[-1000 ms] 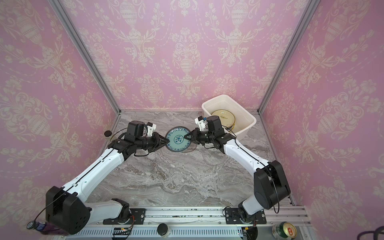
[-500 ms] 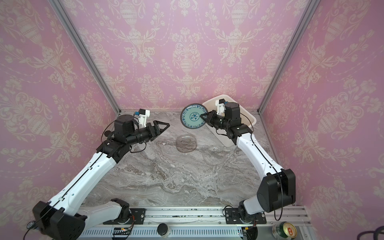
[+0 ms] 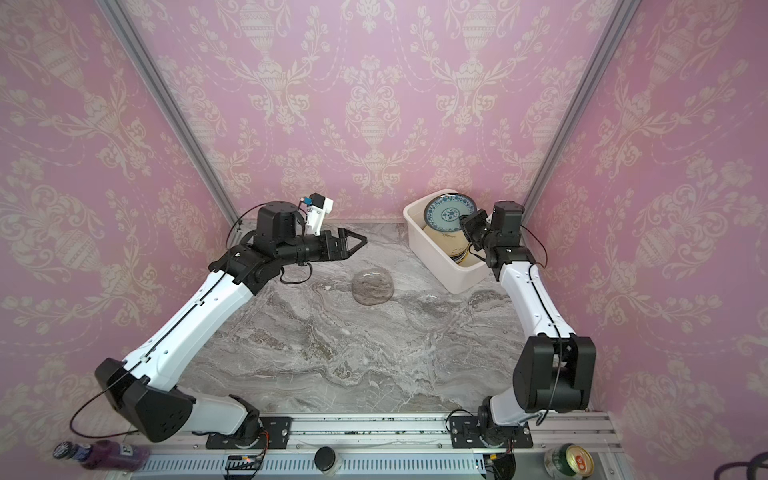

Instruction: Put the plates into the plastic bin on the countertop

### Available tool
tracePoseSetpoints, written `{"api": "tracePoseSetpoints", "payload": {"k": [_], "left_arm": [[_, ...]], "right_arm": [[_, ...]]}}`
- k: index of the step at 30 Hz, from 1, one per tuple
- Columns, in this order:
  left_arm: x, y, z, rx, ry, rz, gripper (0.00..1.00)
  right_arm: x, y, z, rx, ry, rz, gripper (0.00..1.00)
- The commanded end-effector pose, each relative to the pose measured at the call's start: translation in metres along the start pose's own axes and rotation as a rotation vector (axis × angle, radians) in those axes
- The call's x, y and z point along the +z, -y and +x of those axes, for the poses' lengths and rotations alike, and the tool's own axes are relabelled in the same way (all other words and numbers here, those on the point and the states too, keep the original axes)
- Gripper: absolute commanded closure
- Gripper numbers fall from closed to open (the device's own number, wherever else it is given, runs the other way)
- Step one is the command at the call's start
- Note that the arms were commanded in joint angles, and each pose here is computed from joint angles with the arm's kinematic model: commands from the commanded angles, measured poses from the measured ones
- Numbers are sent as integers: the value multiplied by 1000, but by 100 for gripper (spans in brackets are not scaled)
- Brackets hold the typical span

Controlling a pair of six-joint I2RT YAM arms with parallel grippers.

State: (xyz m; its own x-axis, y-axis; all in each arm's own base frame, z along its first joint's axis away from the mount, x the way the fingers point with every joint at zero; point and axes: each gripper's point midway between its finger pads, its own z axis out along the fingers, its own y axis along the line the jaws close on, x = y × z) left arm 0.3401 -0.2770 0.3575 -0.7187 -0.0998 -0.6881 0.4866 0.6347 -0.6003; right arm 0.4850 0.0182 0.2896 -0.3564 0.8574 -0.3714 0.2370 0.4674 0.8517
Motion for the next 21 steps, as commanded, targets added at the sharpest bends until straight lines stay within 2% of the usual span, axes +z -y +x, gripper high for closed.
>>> {"api": "tracePoseSetpoints", "payload": {"k": [1, 6, 10, 21], "left_arm": [[16, 7, 15, 137, -89, -56, 1], [51, 28, 27, 198, -168, -70, 1], [76, 46, 43, 219, -227, -32, 1], [102, 66, 51, 245, -281, -13, 1]], "right_arm": [[13, 16, -15, 35, 61, 101, 99], [35, 47, -24, 87, 116, 198, 99], [55, 65, -32, 136, 161, 246, 99], [105, 97, -25, 184, 160, 325, 98]]}}
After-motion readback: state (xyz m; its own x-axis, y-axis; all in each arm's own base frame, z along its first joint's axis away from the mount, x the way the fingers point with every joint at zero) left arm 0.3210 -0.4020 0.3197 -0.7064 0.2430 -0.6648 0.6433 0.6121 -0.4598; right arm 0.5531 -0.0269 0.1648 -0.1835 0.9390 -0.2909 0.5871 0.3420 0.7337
